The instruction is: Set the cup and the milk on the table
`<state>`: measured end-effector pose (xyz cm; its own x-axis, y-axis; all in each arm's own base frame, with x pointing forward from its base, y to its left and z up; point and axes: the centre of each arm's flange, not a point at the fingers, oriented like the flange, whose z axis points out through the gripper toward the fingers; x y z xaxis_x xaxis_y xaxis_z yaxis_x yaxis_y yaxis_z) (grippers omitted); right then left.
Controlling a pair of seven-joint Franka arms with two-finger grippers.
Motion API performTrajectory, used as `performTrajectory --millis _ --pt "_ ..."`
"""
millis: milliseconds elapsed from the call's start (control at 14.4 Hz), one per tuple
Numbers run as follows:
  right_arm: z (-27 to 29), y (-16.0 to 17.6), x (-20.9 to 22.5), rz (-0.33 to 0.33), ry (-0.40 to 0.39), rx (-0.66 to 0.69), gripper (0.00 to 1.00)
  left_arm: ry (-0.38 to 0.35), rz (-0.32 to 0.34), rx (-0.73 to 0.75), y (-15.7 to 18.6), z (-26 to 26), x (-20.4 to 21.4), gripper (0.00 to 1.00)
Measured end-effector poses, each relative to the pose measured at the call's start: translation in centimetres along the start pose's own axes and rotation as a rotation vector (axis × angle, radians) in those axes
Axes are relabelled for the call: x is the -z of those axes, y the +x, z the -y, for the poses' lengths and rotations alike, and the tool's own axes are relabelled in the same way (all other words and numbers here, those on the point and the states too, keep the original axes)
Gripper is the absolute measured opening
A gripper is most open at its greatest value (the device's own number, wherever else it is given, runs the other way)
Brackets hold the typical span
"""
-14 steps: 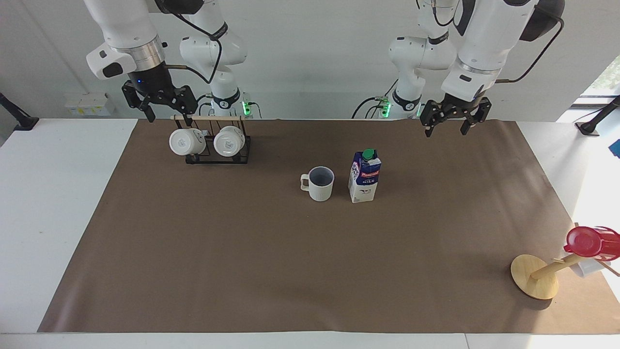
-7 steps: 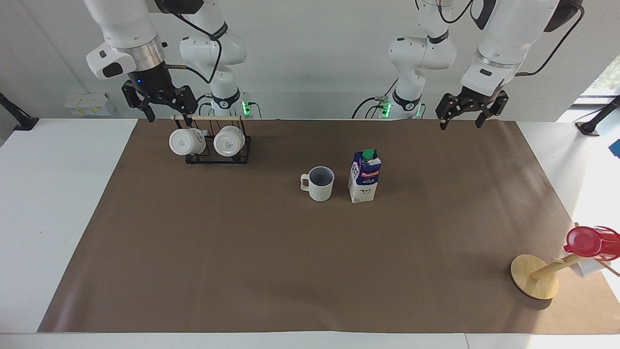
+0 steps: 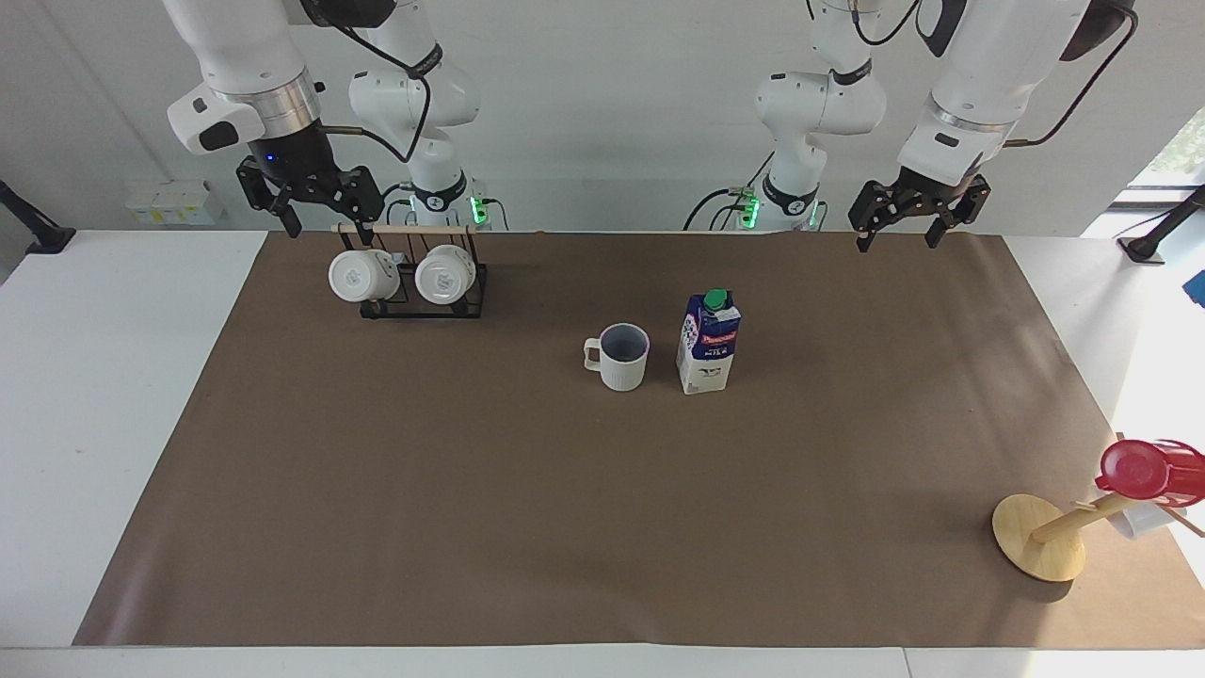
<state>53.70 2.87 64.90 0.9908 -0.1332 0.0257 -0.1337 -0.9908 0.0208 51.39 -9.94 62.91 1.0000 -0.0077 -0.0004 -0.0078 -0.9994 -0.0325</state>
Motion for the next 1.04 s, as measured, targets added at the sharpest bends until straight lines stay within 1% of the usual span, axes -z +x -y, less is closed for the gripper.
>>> performTrajectory --millis 277,485,762,1039 --pt "0.3 0.0 0.1 -0.006 0.007 0.004 1.0 -0.002 -0.003 0.008 0.0 0.7 0.2 1.0" --pt "0.6 0.1 0.1 -0.013 0.011 0.008 1.0 -0.001 0.002 -0.019 0.1 1.6 0.1 1.0" --pt "1.1 0.2 0.1 -0.016 0.012 0.017 1.0 -0.046 0.017 -0.017 0.1 2.7 0.0 1.0" --pt "0.9 0.6 0.8 -0.008 0.012 0.014 1.0 -0.055 0.021 -0.012 0.1 3.0 0.0 1.0"
